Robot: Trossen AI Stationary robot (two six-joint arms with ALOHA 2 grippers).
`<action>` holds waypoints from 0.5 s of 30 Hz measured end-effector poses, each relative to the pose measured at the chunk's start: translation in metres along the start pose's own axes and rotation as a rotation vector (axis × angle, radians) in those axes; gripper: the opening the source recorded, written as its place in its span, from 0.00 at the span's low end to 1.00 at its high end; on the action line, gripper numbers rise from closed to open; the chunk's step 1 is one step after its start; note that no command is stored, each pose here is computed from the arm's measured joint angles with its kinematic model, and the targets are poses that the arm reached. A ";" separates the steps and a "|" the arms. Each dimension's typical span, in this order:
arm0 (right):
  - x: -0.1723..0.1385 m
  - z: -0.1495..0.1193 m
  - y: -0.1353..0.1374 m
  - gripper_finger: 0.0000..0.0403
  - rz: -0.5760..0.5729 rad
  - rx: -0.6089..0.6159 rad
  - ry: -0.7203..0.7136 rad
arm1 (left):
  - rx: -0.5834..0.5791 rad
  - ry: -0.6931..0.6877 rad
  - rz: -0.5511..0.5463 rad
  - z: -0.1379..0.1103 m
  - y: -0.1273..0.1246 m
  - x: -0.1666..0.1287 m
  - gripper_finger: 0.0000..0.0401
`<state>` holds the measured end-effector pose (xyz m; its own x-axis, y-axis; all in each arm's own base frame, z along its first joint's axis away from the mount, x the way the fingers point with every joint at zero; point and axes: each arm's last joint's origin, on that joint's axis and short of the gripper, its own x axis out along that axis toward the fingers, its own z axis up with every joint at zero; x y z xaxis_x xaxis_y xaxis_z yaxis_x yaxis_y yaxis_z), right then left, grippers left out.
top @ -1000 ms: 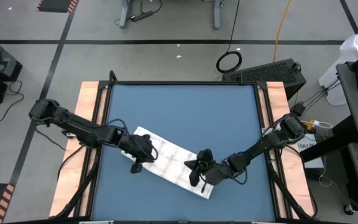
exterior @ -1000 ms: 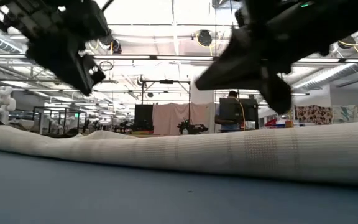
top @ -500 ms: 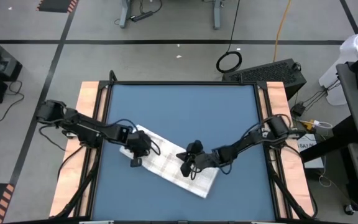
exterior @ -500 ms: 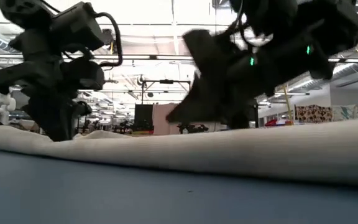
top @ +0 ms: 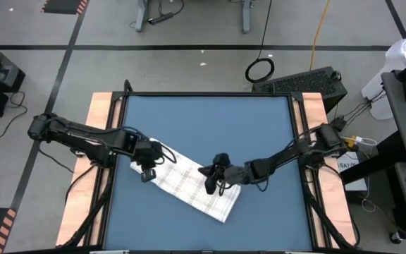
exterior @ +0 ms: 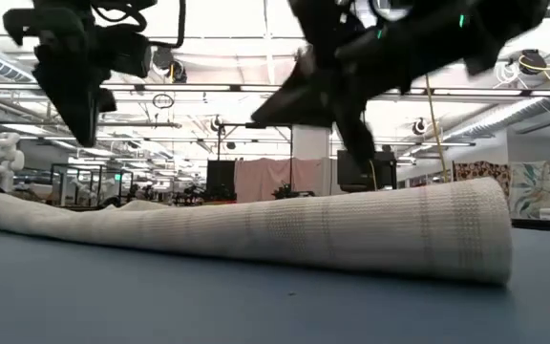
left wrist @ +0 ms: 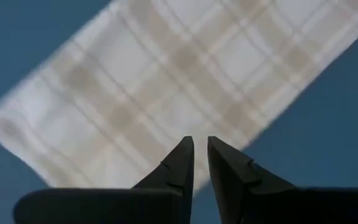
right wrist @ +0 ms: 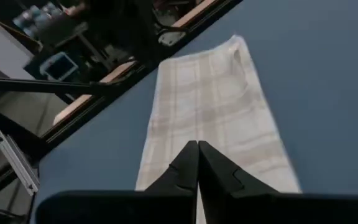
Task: Roll towel
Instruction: Fold the white towel
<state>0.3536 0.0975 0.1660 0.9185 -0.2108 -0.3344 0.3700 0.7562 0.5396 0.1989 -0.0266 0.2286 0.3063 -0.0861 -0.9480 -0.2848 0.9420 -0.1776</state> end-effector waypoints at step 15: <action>-0.063 0.119 0.040 0.00 -0.222 -0.054 0.142 | -0.448 0.136 0.046 -0.001 0.062 0.013 0.13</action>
<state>0.3270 0.0675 0.3011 0.7856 -0.2895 -0.5469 0.5488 0.7341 0.3998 0.1840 0.0304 0.2047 0.1706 -0.1172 -0.9784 -0.6689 0.7153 -0.2023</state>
